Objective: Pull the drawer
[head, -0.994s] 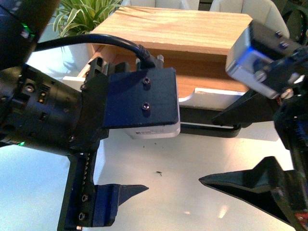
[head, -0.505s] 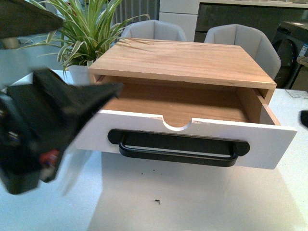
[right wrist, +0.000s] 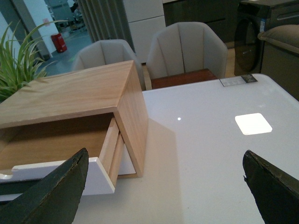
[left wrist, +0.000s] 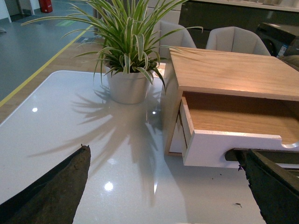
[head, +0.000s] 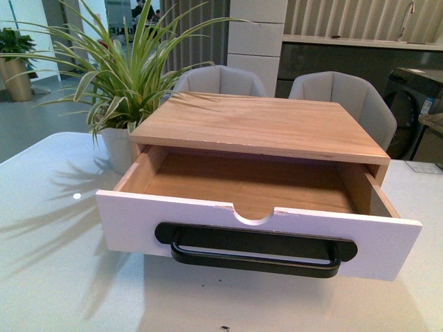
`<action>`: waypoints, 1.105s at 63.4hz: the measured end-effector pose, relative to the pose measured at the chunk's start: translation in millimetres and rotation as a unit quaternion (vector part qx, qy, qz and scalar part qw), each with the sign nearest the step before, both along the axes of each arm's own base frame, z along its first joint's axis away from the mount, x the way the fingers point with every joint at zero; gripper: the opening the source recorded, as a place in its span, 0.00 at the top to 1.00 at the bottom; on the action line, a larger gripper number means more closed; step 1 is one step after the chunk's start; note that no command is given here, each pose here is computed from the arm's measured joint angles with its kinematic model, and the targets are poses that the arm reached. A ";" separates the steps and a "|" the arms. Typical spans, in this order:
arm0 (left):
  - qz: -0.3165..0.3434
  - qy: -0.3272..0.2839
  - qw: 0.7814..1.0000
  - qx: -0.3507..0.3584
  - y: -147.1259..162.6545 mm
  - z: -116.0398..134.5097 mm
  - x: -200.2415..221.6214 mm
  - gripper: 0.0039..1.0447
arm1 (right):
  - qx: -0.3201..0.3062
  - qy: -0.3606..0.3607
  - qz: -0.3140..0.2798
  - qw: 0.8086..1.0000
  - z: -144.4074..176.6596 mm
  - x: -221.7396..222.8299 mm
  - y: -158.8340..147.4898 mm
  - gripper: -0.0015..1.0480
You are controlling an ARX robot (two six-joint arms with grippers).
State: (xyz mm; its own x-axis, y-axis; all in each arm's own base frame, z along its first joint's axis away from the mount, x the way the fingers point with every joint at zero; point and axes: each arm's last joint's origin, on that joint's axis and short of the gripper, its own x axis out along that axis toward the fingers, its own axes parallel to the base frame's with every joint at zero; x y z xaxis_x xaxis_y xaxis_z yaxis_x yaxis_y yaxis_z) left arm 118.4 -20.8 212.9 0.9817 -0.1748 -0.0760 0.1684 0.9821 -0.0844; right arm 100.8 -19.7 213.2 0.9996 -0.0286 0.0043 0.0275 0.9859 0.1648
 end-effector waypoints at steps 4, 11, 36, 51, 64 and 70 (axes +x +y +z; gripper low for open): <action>0.041 -0.023 0.999 0.010 1.0 -0.7 -0.4 0.14 | -0.018 0.005 0.008 1.000 -2.0 -1.5 0.6 0.16; 0.082 -0.040 0.995 0.026 5.8 -8.7 -3.4 0.34 | -0.060 0.004 0.008 0.998 -10.0 -2.8 4.5 0.36; 0.084 -0.032 0.995 0.035 20.3 -31.5 -14.1 0.97 | -0.081 0.008 0.013 0.997 -32.3 -2.8 19.2 0.98; 0.085 -0.044 0.995 0.034 20.4 -37.6 -20.9 0.97 | -0.081 0.006 0.013 0.997 -39.4 -2.9 19.3 0.98; 0.085 -0.044 0.995 0.035 20.4 -45.4 -21.2 0.97 | -0.081 -0.007 0.011 0.997 -40.6 -4.5 19.3 0.98; 0.085 -0.044 0.995 0.035 20.4 -45.4 -21.2 0.97 | -0.081 -0.007 0.011 0.997 -40.5 -4.5 19.3 0.98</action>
State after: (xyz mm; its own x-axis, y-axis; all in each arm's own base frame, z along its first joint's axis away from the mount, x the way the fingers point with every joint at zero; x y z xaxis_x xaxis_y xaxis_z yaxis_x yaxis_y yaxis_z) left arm 97.2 -0.4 167.5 1.0000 -0.0038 0.0059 0.0039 1.0000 -0.0078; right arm 96.2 -0.4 172.7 0.9998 -0.0038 0.0212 0.0037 1.0000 0.0032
